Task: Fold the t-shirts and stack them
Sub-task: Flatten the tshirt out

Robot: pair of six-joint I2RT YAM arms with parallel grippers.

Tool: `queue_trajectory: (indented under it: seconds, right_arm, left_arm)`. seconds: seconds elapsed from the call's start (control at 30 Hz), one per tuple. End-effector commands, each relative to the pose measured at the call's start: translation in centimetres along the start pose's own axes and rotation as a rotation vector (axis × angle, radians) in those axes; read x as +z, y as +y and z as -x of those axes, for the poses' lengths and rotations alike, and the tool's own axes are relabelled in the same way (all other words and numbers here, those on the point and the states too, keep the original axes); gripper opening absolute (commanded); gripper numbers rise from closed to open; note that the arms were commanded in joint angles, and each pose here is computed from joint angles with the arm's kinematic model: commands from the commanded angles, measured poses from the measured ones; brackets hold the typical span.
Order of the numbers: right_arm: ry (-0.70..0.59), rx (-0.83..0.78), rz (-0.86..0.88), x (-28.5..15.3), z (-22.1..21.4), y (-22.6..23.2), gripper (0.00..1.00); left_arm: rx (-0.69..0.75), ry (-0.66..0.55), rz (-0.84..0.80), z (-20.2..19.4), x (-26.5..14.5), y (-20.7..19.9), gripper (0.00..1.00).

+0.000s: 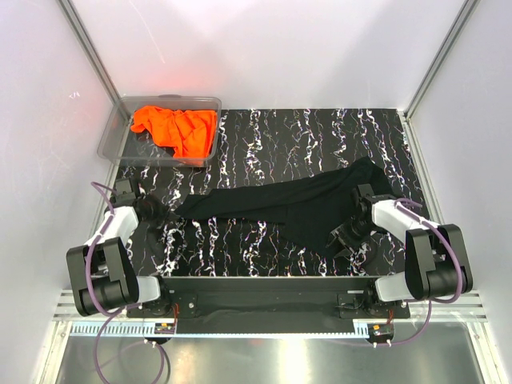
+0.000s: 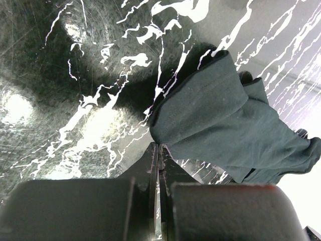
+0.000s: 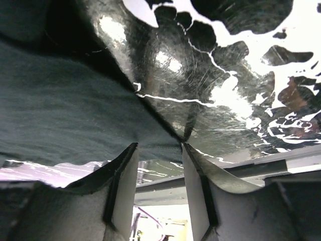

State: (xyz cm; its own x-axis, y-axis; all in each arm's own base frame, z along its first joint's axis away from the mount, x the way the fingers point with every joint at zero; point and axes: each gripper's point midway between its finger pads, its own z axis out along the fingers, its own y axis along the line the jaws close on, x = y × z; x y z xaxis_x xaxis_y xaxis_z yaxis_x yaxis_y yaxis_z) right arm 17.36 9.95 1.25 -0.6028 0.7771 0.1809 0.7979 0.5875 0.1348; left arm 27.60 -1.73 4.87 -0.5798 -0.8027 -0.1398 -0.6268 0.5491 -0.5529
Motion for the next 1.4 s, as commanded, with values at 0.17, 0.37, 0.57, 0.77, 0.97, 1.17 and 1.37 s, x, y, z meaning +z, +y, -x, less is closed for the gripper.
queue_trajectory:
  seconds: [0.17, 0.37, 0.57, 0.77, 0.97, 1.17, 1.37]
  right_arm:
    - [-0.010, 0.059, -0.021, -0.1, -0.6, -0.9, 0.45]
    - [-0.009, 0.113, -0.081, 0.5, -0.4, -1.0, 0.47]
    - [-0.028, 0.152, -0.129, 0.7, -0.3, -1.1, 0.44]
    - [-0.072, 0.199, -0.134, 0.4, 0.2, -1.4, 0.21]
    - [-0.196, 0.092, -0.064, -1.6, 2.5, 0.3, 0.00]
    - [-0.403, -0.028, 0.082, -7.1, 5.6, 4.1, 0.00]
    - [-0.688, -0.178, 0.240, -16.3, 8.4, 7.6, 0.00]
  left_arm:
    - [0.033, -0.058, -0.047, 1.1, -1.1, -1.6, 0.00]
    - [0.035, -0.065, -0.047, 1.4, -1.2, -1.8, 0.00]
    - [0.036, -0.075, -0.047, 1.9, -1.2, -2.1, 0.00]
    - [0.049, -0.071, -0.041, 1.6, -1.1, -1.7, 0.00]
    - [0.069, -0.073, -0.034, 1.6, -1.2, -1.6, 0.00]
    - [0.093, -0.078, -0.039, 1.5, -1.6, -1.8, 0.00]
    - [0.189, -0.117, -0.042, 1.2, -2.9, -3.4, 0.00]
